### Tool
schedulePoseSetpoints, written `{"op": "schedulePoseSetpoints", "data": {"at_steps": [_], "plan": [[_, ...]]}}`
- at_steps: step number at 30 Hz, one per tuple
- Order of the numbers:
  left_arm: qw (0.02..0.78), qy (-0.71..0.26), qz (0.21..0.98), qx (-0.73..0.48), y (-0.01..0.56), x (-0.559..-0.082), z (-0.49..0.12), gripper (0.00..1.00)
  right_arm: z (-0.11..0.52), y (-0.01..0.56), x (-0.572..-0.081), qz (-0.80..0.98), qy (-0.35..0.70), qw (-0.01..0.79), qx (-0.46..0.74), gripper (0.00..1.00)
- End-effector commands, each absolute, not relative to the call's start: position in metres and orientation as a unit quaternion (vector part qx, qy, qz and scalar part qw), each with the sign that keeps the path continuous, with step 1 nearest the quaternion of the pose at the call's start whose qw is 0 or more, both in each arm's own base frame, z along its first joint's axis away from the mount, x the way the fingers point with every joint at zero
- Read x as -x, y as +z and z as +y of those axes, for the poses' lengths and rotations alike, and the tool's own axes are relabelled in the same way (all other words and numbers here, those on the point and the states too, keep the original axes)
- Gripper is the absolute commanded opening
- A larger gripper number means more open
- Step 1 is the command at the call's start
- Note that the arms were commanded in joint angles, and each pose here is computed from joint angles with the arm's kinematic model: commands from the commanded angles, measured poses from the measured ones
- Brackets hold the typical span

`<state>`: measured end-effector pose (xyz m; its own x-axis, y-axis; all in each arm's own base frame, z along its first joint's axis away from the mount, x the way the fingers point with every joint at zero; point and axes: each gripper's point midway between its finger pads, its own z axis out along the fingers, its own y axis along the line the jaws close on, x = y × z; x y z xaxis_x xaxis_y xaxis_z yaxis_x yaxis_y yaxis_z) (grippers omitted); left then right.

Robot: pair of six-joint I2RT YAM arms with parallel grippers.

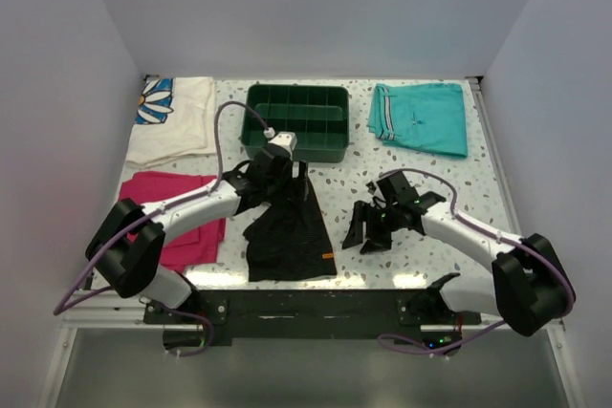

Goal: Roll the underwear
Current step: Flatten out the underwear at the center of the board.

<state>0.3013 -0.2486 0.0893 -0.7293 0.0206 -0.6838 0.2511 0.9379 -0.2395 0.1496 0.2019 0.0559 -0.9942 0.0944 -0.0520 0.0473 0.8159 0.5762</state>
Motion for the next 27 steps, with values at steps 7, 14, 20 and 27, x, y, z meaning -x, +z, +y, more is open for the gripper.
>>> {"op": "schedulePoseSetpoints", "data": {"at_steps": [7, 14, 20, 27], "plan": [[0.368, -0.141, 0.910, -0.131, 0.102, -0.340, -0.274, 0.91, 0.247, 0.037, -0.118, 0.939, 0.343, -0.025, -0.026, 0.61], [0.346, -0.109, 0.919, -0.155, 0.080, -0.354, -0.274, 0.86, 0.255, 0.025, -0.106, 0.943, 0.330, -0.043, -0.018, 0.61], [0.340, -0.096, 0.917, -0.186, 0.065, -0.365, -0.273, 0.84, 0.261, 0.016, -0.103, 0.943, 0.330, -0.052, -0.018, 0.56], [0.338, -0.090, 0.914, -0.203, 0.054, -0.378, -0.276, 0.79, 0.260, 0.009, -0.108, 0.948, 0.313, -0.046, -0.024, 0.44]]}}
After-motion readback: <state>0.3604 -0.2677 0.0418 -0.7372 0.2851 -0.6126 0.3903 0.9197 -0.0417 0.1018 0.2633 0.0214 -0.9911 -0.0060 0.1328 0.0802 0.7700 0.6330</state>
